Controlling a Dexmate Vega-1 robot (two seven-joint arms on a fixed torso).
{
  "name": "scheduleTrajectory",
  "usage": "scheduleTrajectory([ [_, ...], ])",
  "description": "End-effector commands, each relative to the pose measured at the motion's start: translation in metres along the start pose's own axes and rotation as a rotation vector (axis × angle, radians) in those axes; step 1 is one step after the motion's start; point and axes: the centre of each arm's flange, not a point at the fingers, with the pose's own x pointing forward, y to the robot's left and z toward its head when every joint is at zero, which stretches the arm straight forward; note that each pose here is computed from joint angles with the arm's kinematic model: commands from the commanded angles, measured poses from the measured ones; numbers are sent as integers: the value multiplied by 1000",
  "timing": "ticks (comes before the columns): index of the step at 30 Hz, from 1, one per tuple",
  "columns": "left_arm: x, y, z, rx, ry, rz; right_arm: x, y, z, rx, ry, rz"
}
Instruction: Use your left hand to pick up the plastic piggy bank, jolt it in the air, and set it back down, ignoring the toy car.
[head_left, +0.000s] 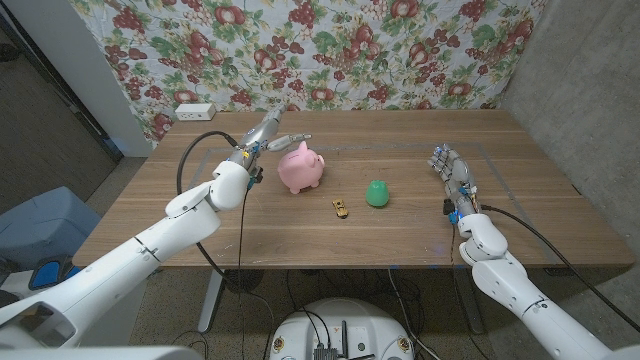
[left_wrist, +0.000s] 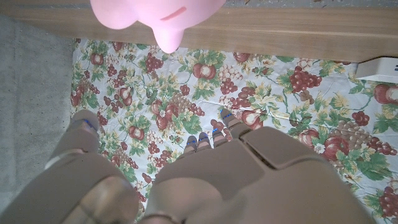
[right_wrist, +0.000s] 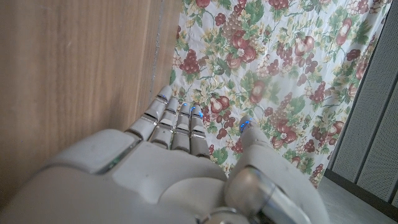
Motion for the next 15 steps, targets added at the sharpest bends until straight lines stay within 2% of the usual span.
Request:
scheduleTrajectory([
  [1,-3,-1,3,51,41,-49,-6,1,1,-12,-10,2],
  [15,0,-3,2,102,77,-106,-10,4,3,-21,-20,0],
])
